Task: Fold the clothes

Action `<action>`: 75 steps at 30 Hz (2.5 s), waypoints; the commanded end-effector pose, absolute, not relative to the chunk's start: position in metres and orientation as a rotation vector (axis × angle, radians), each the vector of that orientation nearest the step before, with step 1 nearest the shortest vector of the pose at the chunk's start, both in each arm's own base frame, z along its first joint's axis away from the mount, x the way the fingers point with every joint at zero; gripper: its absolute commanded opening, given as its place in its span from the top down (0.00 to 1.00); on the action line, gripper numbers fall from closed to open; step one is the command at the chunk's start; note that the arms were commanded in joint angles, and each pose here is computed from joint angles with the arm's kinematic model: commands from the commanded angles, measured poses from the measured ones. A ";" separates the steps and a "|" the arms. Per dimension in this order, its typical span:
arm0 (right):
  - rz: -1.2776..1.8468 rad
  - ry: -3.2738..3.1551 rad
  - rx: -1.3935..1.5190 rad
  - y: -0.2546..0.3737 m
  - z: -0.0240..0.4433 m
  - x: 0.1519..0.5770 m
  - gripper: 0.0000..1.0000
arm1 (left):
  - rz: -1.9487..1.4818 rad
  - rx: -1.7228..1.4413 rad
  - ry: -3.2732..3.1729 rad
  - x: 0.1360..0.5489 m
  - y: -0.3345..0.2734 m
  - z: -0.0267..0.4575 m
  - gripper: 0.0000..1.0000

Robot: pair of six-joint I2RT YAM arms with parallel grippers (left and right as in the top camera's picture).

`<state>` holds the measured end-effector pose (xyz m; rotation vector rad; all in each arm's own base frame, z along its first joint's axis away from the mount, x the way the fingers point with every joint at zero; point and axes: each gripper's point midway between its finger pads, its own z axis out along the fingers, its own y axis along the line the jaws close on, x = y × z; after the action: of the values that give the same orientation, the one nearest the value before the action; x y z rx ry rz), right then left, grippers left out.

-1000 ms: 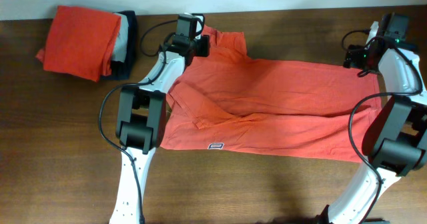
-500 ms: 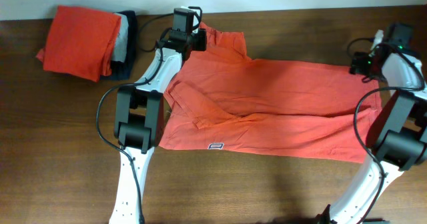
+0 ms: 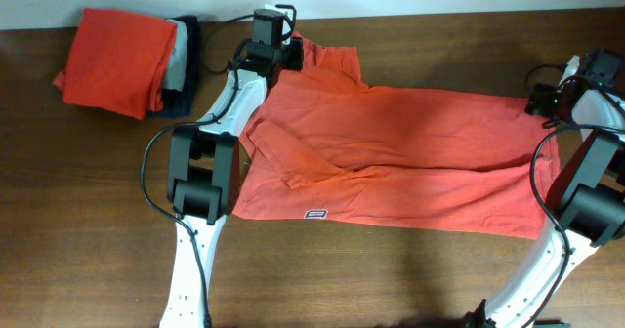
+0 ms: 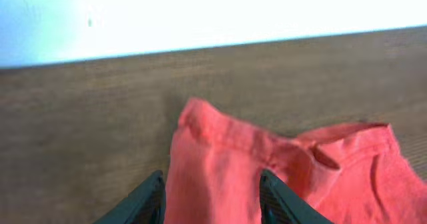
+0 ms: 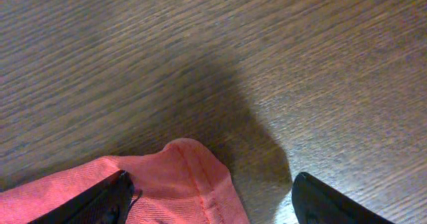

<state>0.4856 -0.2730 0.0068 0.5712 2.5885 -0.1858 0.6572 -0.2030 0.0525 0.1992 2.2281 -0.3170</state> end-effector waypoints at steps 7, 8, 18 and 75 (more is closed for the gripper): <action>-0.135 2.606 0.558 -0.266 -0.009 0.490 0.19 | -0.325 0.223 2.205 0.665 -0.208 0.034 0.55; -0.135 2.606 0.558 -0.266 -0.009 0.490 0.19 | -0.324 0.225 2.218 0.663 -0.209 0.029 0.55; -0.078 2.613 0.536 -0.255 -0.010 0.492 0.25 | -0.323 0.231 2.236 0.660 -0.211 0.020 0.55; 0.002 2.707 0.454 -0.208 0.130 0.421 0.96 | -0.187 0.399 2.601 0.547 -0.162 0.184 0.99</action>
<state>0.4240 -0.2115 0.0918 0.4914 2.7621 0.0231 0.5531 -0.1680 0.1327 0.3964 2.6801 -0.1857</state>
